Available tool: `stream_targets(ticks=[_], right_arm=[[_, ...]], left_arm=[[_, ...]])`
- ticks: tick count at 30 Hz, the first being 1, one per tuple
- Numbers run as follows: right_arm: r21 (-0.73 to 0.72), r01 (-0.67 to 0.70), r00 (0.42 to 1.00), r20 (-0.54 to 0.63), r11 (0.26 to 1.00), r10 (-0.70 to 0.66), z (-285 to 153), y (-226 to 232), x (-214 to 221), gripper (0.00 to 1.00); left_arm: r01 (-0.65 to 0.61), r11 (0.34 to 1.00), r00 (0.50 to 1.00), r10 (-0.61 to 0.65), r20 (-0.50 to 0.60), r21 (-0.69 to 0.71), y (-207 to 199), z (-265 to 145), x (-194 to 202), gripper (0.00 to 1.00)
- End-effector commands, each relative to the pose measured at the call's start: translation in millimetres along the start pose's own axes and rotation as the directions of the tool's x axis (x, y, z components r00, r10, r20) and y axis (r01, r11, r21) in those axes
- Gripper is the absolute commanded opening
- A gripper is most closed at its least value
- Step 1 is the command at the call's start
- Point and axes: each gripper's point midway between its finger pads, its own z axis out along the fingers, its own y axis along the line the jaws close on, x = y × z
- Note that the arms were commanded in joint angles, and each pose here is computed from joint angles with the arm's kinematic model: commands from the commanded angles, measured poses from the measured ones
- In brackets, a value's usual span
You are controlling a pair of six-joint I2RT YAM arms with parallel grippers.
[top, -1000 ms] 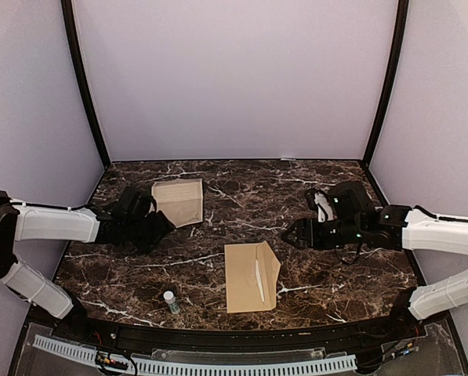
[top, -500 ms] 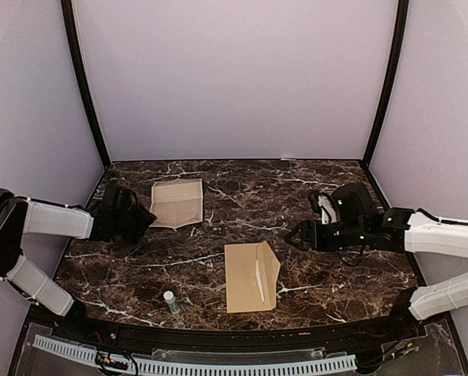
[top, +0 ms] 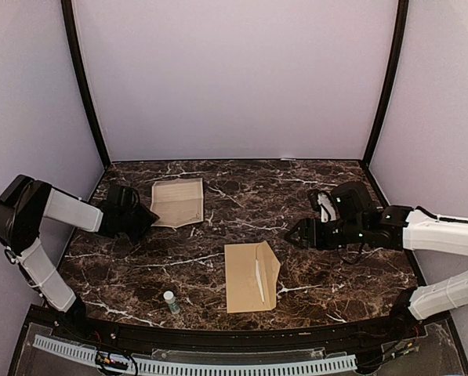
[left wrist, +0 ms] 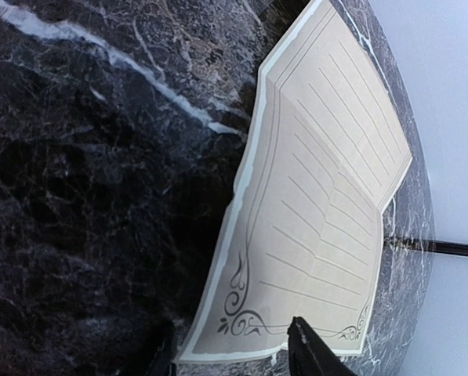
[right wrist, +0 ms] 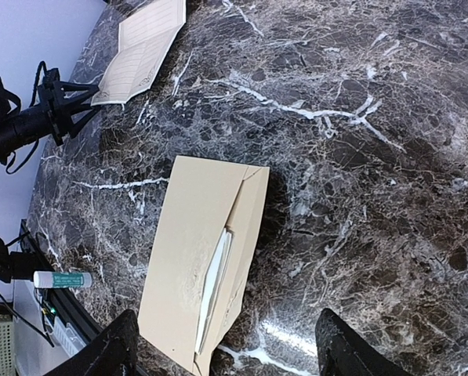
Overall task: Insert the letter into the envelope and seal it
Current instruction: Pick up the letter from the center of the board.
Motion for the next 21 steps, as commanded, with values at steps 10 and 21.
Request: stream_targets(ticks=[10,21], right_arm=[[0.011,-0.006,1.0,0.019,1.0,0.006,8.5,5.2,-19.9,0.74],[0.022,-0.013,1.0,0.023,1.0,0.013,8.3,7.0,-26.5,0.74]], left_arm=[[0.039,0.999,0.999,-0.039,-0.002,0.036,2.2,24.2,-11.0,0.27],[-0.045,0.999,0.998,0.044,0.053,0.024,-8.7,13.4,-26.3,0.01]])
